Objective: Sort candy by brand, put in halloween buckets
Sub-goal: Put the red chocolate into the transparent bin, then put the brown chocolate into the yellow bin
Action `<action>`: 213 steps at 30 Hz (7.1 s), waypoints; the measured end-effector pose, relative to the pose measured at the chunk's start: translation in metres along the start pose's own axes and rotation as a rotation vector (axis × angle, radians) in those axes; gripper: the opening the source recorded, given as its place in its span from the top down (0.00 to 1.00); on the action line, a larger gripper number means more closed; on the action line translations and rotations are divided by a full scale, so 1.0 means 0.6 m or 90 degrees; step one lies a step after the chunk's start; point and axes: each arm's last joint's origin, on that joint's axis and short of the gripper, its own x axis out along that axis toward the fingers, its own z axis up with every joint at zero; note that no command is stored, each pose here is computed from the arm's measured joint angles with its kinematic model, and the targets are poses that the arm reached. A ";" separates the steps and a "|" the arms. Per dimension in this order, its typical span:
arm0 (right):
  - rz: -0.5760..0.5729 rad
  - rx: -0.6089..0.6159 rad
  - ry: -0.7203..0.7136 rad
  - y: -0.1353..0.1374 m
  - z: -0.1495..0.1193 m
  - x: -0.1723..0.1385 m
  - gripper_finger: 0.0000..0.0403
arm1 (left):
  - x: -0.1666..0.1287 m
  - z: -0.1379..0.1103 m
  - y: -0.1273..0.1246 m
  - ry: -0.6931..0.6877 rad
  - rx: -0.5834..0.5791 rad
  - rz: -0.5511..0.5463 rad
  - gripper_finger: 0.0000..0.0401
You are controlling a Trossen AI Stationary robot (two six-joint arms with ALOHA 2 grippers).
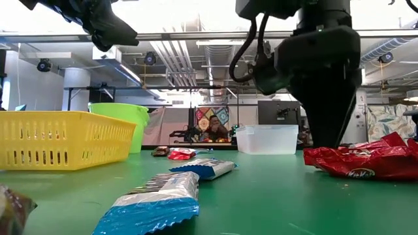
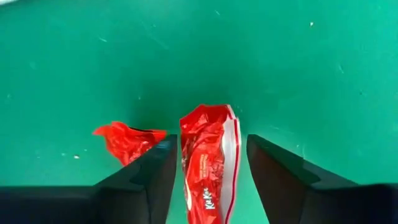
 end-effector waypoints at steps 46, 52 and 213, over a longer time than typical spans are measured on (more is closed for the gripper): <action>-0.259 0.279 -0.369 -0.356 0.202 -0.190 0.72 | 0.018 0.003 -0.002 -0.004 -0.003 -0.001 0.69; -0.249 0.250 -0.358 -0.345 0.193 -0.198 0.65 | 0.025 0.001 -0.002 0.009 -0.009 0.000 0.69; 0.066 -0.577 -0.392 0.000 0.126 0.005 0.52 | 0.041 -0.009 -0.175 0.205 0.222 -0.058 1.00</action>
